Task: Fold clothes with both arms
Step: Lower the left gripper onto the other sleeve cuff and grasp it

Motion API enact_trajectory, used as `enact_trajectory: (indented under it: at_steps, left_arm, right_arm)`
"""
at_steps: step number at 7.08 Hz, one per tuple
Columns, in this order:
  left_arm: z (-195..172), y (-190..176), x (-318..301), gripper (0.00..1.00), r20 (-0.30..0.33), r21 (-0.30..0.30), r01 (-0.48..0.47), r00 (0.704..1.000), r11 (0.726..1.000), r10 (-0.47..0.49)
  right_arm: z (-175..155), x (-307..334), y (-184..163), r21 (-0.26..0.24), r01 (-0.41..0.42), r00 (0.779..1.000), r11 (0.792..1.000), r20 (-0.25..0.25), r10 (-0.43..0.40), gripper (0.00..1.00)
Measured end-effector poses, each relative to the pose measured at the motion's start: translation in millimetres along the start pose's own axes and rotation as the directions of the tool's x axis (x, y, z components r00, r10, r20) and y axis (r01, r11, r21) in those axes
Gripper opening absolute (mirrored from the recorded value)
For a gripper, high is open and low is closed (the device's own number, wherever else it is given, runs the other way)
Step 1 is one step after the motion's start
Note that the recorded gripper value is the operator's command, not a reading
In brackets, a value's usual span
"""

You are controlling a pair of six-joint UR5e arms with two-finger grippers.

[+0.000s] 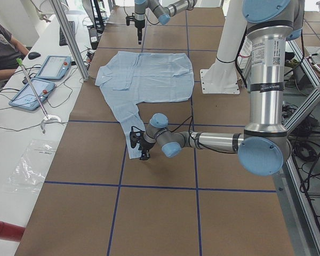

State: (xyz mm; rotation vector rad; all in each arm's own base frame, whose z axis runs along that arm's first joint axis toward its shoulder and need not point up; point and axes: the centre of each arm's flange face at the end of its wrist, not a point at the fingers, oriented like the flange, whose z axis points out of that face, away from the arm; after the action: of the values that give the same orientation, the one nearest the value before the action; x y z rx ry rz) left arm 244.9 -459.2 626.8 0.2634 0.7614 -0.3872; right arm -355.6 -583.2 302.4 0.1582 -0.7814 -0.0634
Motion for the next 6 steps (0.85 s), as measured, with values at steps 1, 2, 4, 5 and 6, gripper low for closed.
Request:
enact_trajectory:
  at_steps: [1, 2, 4, 5, 6]
  left_arm:
    - [0.6, 0.3, 0.3, 0.66, 0.001, -0.001, 0.0, 1.0, 1.0, 0.0]
    - [1.8, 0.3, 0.6, 0.61, 0.002, -0.002, 0.0, 1.0, 1.0, 0.0]
    - [4.2, 0.4, -0.3, 0.27, 0.006, -0.004, 0.0, 1.0, 1.0, 0.0]
    - [4.3, 0.3, -0.3, 0.11, 0.006, -0.004, 0.0, 1.0, 1.0, 0.0]
    - [4.5, 0.5, -1.1, 0.03, 0.007, -0.004, 0.001, 1.0, 1.0, -0.001]
  right_arm:
    - [0.7, 0.9, 0.3, 0.0, -0.001, 1.0, 1.0, -0.002, 0.001, 1.0]
    - [1.7, 2.3, 0.8, -0.001, -0.002, 1.0, 1.0, -0.004, 0.002, 1.0]
    - [2.1, 3.1, 1.4, -0.001, -0.002, 1.0, 1.0, -0.005, 0.002, 1.0]
    - [2.2, 2.7, 1.8, -0.001, -0.002, 1.0, 1.0, -0.004, 0.002, 1.0]
    - [2.0, 2.6, 1.9, -0.001, -0.003, 1.0, 1.0, -0.004, 0.003, 1.0]
